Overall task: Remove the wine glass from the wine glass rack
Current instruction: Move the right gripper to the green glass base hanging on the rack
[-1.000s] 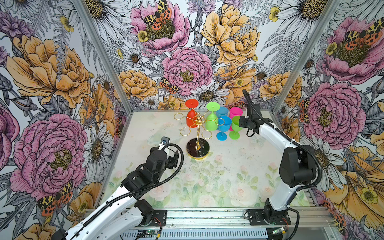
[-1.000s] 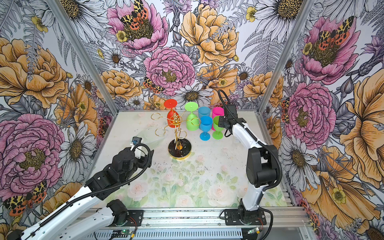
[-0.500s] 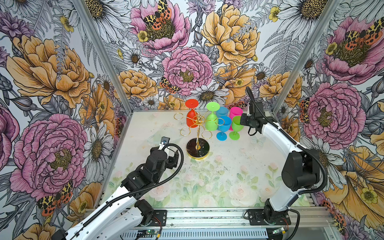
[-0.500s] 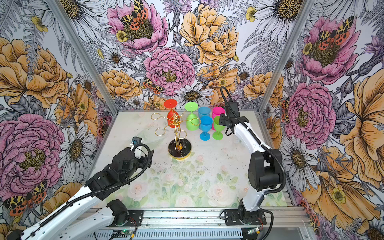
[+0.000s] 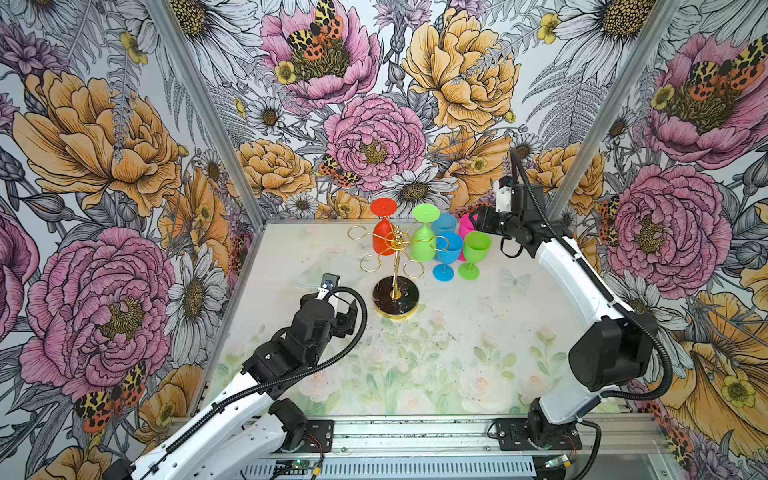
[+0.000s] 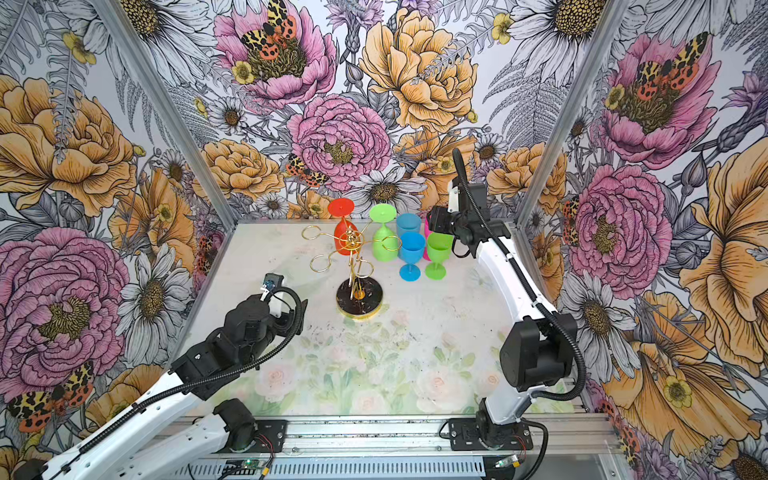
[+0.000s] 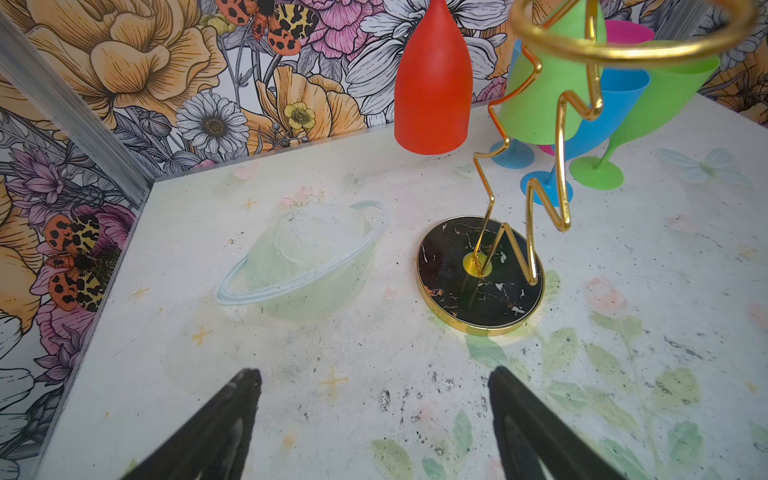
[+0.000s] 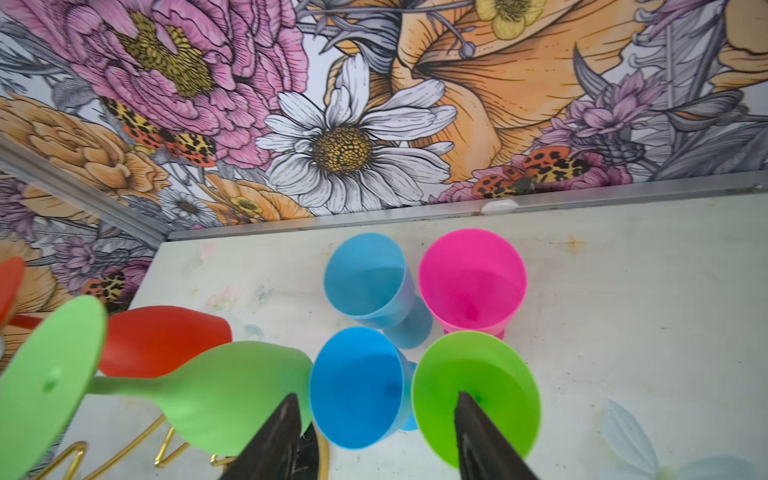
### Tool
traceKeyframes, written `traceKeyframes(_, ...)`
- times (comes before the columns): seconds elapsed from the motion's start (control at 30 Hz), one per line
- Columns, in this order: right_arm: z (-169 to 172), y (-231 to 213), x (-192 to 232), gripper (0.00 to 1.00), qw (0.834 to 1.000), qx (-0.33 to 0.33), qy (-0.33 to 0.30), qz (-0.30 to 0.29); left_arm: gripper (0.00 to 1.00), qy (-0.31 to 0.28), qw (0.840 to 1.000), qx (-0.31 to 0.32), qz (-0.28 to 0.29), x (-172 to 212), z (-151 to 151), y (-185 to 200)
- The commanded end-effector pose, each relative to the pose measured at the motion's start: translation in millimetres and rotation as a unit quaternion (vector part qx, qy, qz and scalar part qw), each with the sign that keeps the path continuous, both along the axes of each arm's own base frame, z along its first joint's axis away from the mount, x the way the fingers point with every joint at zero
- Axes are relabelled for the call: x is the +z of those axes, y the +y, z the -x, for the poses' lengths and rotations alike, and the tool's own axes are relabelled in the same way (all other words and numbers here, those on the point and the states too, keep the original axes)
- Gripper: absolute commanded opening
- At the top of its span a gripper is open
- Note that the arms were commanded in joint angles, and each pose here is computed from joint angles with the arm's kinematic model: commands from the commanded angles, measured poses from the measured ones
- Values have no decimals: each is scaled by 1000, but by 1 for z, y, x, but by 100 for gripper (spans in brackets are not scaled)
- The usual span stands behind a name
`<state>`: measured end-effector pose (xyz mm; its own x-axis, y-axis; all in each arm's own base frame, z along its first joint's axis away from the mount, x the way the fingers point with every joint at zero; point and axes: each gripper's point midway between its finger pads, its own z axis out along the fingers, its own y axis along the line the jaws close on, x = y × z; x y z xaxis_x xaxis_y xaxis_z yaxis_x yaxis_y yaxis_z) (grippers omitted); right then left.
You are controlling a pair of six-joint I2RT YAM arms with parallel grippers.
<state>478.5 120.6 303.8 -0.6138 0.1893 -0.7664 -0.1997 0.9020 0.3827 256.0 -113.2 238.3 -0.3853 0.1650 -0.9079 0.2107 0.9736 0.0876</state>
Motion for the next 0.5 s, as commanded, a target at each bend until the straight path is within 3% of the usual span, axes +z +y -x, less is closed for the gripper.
traceKeyframes(0.0, 14, 29, 34, 60, 996, 62, -14, -58, 88, 1, 1000, -5, 5, -1, 2, 1)
traceKeyframes(0.27, 28, 70, 65, 61, 981, 148, -13, -128, 88, 3, 1000, -12, 12, -1, 3, -1)
traceKeyframes(0.47, 30, 91, 65, 63, 974, 170, 1, -146, 89, 2, 1000, -18, 21, 1, 4, -3)
